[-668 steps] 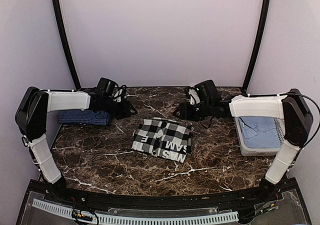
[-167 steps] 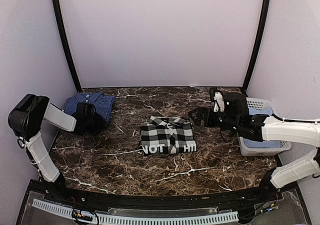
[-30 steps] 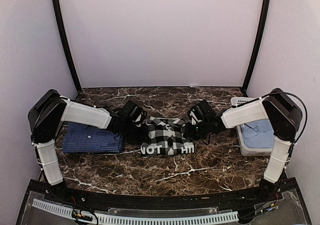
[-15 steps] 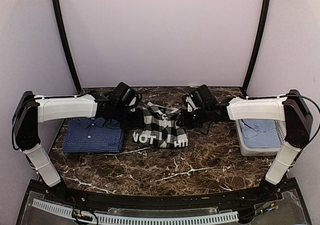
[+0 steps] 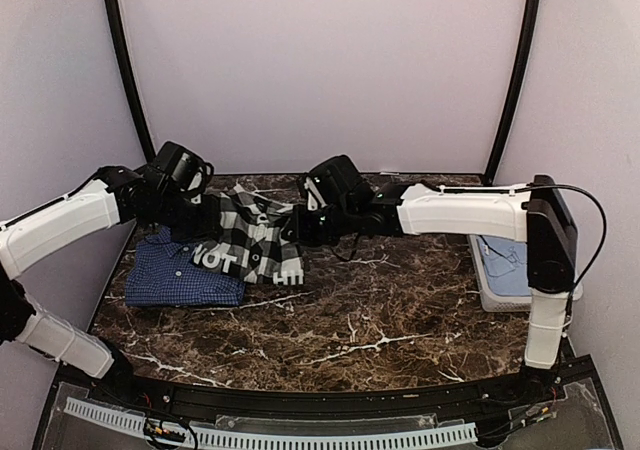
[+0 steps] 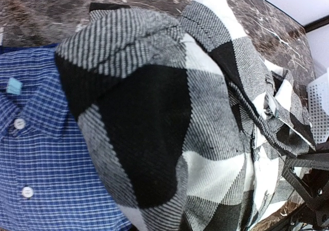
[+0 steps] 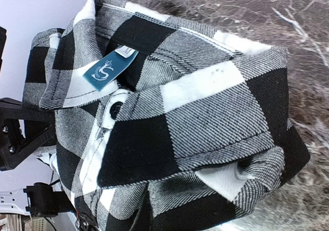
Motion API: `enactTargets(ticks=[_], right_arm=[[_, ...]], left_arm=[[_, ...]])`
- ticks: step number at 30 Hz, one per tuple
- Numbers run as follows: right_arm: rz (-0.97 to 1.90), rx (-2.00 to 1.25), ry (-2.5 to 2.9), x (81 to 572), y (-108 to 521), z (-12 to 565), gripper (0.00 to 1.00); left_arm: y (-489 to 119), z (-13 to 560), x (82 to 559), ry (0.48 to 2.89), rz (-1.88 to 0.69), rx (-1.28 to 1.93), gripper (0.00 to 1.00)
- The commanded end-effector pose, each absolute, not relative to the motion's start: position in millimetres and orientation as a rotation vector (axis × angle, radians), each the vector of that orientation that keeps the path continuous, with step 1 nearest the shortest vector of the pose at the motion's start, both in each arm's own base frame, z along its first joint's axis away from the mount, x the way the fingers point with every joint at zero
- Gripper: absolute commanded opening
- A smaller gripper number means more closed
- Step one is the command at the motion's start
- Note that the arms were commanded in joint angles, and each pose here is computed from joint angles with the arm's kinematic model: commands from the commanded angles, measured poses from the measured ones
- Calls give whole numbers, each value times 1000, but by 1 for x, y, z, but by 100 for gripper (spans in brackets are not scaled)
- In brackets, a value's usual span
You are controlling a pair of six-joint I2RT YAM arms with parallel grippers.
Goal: Fold and stack the long sleeve shirts
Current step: Place the square-folded shirt on the square-folded shirt.
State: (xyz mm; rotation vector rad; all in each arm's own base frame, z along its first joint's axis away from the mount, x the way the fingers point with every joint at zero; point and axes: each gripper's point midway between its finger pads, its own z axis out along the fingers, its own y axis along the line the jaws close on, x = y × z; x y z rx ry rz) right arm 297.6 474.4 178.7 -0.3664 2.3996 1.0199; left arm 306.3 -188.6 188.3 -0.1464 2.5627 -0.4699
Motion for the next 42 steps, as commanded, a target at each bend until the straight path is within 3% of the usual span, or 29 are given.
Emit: enactTargets(ticks=[1, 11, 21, 26, 33, 37, 42], right_arm=[[1209, -379, 2312, 286, 533, 202, 0], [1400, -411, 2258, 274, 621, 196, 0], [1455, -420, 2258, 277, 645, 160, 0], [1480, -443, 2262, 283, 647, 137, 21], [1428, -444, 2315, 287, 622, 126, 47], [1332, -468, 2314, 293, 605, 140, 53], [1255, -485, 2298, 297, 588, 156, 53]], left_arm=[[-127, 184, 293, 2581, -269, -224, 0], [-34, 162, 283, 2604, 97, -391, 0], [11, 133, 288, 2621, 237, -512, 0], [24, 107, 290, 2651, 246, -601, 1], [44, 88, 284, 2640, 244, -768, 58], [55, 102, 283, 2578, 239, -816, 70], [59, 121, 283, 2540, 201, -839, 72]])
